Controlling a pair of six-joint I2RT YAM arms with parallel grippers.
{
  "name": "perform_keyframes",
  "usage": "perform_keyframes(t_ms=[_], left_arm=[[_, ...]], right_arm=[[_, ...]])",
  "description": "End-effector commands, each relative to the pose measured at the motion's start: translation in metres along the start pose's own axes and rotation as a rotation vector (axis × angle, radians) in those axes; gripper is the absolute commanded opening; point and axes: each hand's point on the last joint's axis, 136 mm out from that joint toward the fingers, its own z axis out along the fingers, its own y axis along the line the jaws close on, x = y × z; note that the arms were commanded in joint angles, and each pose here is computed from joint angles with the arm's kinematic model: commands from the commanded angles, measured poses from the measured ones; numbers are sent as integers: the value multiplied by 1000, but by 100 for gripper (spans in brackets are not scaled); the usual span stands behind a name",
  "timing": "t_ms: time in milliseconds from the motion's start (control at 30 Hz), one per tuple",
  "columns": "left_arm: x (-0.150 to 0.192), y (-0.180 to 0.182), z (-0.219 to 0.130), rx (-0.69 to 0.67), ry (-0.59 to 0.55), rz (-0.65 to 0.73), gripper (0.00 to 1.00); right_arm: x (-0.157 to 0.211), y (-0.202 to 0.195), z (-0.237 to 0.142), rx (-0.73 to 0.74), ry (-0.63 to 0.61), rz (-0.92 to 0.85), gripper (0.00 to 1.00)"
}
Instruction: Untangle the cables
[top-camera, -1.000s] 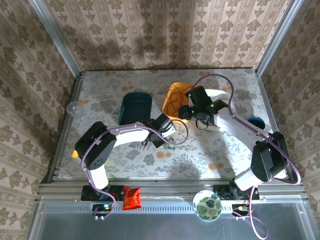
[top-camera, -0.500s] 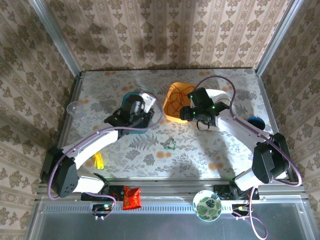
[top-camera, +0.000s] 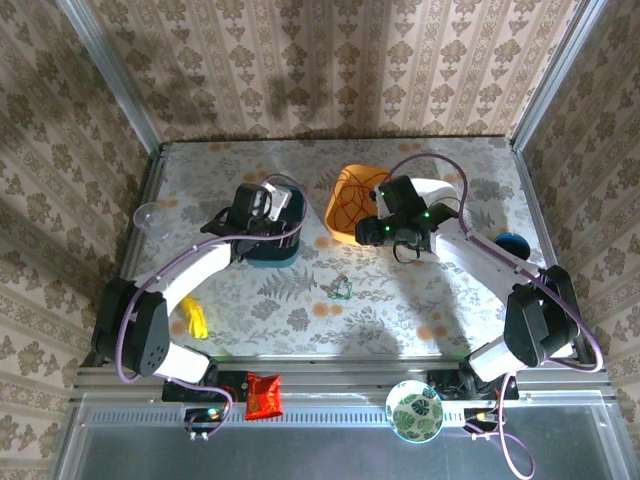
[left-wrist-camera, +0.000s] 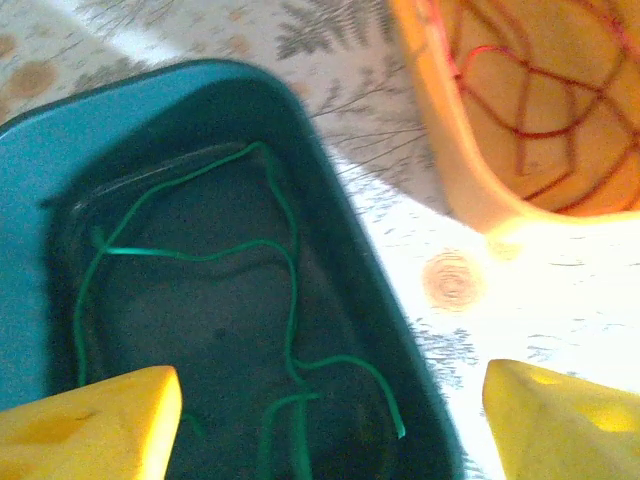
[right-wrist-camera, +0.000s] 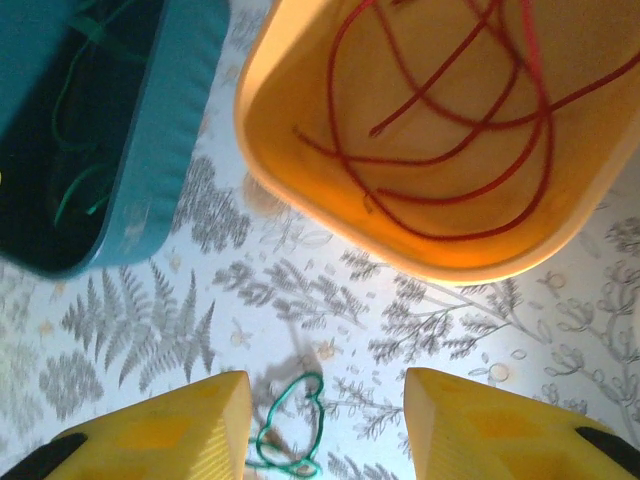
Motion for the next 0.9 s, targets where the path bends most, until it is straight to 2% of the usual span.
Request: perform_keyframes(t_ms=[0, 67, 100, 233, 367, 600, 867], left_arm=[[0, -56, -12, 235, -29, 111, 82], [19, -89, -9, 359, 19, 149, 81], [27, -97, -6, 376, 43, 164, 80], [53, -110, 13, 355, 100, 197, 78], [55, -110, 22, 339, 89, 164, 76], [70, -119, 25, 355, 148, 213, 76], [70, -121, 24, 368, 150, 212, 76]], right_arm=[[46, 19, 12, -76, 201, -123, 46], [70, 24, 20, -79, 301, -184, 46], [80, 26, 25, -75, 343, -206, 46], [110, 23, 45, -20, 464, -276, 46], [113, 19, 60, 16, 489, -288, 45], [115, 17, 76, 18, 529, -317, 40], [126, 14, 81, 13, 589, -321, 35]])
